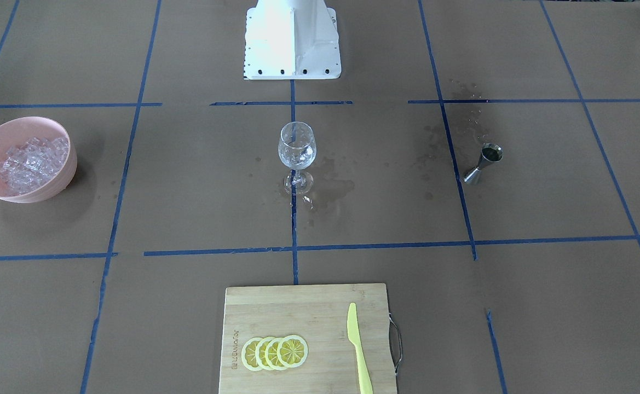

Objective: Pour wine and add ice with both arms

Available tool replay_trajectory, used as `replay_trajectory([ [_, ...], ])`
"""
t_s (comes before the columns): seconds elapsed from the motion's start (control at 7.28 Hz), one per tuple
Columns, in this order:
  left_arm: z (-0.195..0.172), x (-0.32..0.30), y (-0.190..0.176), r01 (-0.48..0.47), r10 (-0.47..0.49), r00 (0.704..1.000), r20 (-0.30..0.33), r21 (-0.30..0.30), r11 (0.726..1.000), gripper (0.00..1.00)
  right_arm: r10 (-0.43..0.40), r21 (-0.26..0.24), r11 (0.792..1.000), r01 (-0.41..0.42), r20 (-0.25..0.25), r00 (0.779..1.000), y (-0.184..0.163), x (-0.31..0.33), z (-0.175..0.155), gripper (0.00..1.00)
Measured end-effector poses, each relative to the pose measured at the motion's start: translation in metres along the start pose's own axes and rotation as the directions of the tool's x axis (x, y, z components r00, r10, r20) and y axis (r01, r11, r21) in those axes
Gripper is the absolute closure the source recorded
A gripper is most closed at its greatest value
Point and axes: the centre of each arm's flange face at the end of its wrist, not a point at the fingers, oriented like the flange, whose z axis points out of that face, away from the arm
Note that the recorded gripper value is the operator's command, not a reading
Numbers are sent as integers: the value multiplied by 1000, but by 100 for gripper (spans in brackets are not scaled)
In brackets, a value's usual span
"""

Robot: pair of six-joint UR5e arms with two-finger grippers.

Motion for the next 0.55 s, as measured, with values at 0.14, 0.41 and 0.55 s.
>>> replay_trajectory([
  [0.14, -6, 44, 7, 35, -34, 999, -17, 14, 999, 0, -16, 9, 1000, 16, -4, 1000, -9, -6, -4, 0],
  [0.41, 10, 130, 47, 122, -120, 992, -46, 53, 991, 0, -33, 21, 999, 34, -6, 999, -17, -12, -9, 0],
  [0.55, 26, 157, 75, 166, -160, 984, -80, 81, 983, 0, -42, 28, 999, 42, -8, 999, -18, -16, -12, 0],
])
